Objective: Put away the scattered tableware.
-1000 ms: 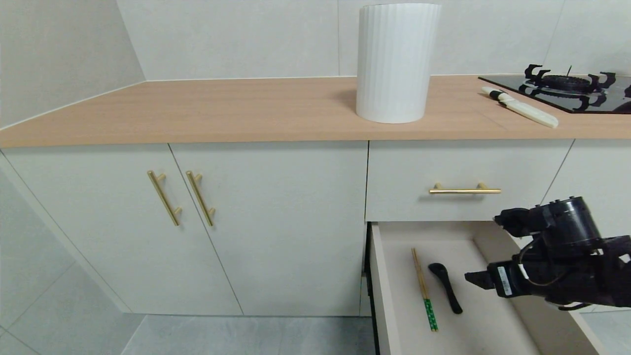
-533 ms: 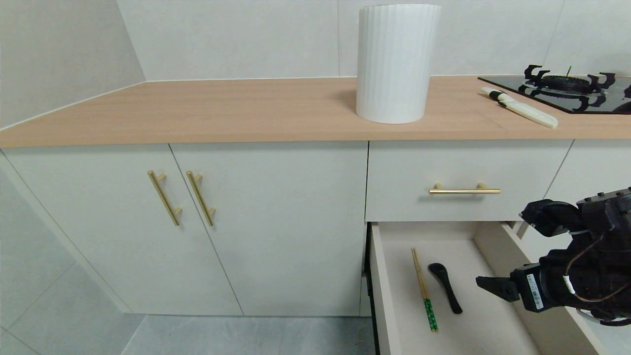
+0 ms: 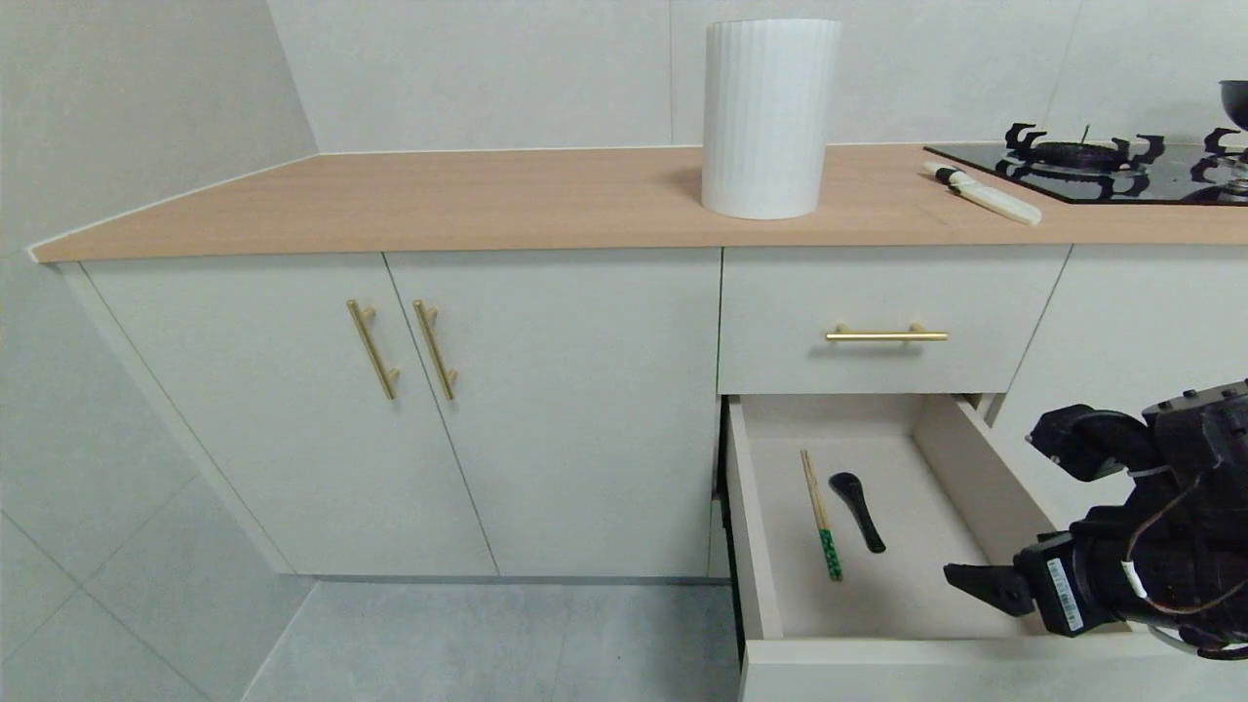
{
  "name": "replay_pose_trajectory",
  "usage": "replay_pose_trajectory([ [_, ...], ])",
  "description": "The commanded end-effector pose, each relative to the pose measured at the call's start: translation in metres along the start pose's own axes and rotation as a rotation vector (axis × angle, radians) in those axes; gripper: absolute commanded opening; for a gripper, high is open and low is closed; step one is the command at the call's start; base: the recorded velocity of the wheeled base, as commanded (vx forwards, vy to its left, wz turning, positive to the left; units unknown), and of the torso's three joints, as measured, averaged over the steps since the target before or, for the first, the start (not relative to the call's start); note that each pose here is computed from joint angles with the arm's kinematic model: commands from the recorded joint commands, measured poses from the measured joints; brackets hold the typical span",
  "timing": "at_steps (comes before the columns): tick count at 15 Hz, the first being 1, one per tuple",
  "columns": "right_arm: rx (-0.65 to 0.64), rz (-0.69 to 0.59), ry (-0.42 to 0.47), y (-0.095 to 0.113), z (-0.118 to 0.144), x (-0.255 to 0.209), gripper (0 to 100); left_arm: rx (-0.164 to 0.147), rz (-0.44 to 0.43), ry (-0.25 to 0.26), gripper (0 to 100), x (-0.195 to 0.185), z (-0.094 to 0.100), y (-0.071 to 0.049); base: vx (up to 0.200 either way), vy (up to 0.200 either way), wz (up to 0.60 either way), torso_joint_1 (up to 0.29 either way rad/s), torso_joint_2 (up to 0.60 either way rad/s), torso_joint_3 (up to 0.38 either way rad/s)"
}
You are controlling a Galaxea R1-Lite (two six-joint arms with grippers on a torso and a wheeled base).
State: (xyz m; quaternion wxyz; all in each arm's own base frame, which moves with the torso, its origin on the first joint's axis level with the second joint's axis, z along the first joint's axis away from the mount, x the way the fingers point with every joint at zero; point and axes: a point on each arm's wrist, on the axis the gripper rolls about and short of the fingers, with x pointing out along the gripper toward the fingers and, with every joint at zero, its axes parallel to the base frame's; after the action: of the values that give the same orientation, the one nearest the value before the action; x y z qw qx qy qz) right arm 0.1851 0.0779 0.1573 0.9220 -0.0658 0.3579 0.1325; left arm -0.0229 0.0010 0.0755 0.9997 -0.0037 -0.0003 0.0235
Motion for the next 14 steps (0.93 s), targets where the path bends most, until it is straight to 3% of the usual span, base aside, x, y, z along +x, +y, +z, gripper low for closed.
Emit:
replay_pose_trajectory([
  [1, -0.012, 0.013, 0.022, 0.003, -0.002, 0.001, 100, 0.0, 0.001, 0.0, 100, 0.0, 0.0, 0.0, 0.0, 0.0, 0.0, 0.0, 0.0, 0.0],
  [4, -0.056, 0.05, 0.107, 0.013, -0.011, 0.003, 100, 0.0, 0.001, 0.0, 100, 0.0, 0.0, 0.0, 0.0, 0.0, 0.0, 0.0, 0.0, 0.0],
  [7, -0.108, 0.064, 0.261, 0.024, -0.028, 0.029, 100, 0.0, 0.001, 0.0, 100, 0.0, 0.0, 0.0, 0.0, 0.0, 0.0, 0.0, 0.0, 0.0],
  [14, -0.141, 0.103, 0.352, 0.036, -0.038, 0.046, 100, 0.0, 0.001, 0.0, 100, 0.0, 0.0, 0.0, 0.0, 0.0, 0.0, 0.0, 0.0, 0.0],
])
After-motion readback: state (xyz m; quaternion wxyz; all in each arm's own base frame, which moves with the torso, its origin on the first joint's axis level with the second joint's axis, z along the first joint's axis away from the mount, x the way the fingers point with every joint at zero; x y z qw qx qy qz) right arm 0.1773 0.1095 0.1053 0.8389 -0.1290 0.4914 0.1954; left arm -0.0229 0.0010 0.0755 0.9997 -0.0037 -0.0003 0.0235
